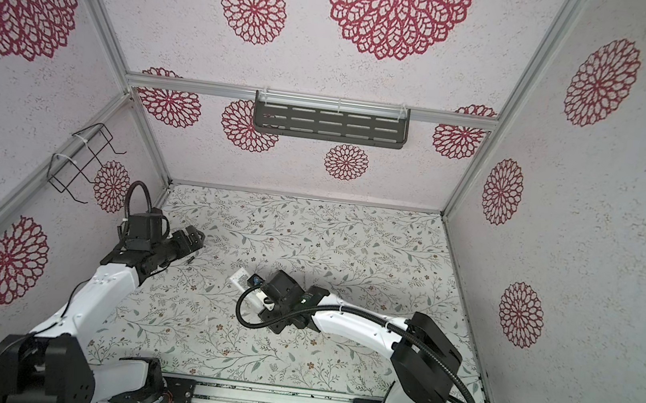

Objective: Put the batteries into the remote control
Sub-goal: 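Close the right gripper on the remote while the left gripper releases and withdraws, then lower the remote with the right gripper while the left gripper reaches for the battery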

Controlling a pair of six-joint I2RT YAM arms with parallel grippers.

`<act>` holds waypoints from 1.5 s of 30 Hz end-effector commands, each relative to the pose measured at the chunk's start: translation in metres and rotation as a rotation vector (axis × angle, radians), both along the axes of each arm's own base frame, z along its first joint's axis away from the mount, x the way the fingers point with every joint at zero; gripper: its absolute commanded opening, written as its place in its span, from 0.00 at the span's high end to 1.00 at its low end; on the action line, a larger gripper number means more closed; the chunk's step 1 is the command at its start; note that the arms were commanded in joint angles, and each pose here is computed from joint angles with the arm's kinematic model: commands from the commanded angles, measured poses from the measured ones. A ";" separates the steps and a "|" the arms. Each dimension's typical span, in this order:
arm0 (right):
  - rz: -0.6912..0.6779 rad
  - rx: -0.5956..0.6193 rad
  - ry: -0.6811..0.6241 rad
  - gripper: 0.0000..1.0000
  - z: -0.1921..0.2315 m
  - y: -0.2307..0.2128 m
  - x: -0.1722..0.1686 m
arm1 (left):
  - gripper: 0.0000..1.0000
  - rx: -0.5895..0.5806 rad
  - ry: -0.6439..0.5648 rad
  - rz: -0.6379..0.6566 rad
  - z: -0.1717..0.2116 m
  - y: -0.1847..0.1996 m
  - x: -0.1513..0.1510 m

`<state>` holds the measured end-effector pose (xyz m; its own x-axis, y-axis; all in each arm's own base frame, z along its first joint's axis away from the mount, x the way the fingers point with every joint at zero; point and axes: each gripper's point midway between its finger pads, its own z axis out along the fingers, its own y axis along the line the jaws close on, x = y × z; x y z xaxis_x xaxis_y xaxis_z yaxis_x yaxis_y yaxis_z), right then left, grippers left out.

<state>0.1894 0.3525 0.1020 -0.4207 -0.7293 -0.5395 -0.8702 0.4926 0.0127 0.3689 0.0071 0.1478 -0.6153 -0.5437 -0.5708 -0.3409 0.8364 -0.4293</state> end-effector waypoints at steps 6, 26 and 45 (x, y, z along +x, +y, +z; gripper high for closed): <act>0.030 -0.041 0.114 0.59 -0.007 -0.005 -0.012 | 0.02 0.111 0.141 0.019 -0.039 0.020 0.013; -0.005 -0.305 0.334 0.54 -0.058 -0.039 -0.009 | 0.03 0.148 0.280 -0.084 -0.095 0.022 0.060; 0.002 -0.318 0.378 0.38 -0.074 -0.035 -0.009 | 0.06 0.021 0.426 -0.079 -0.129 0.018 0.034</act>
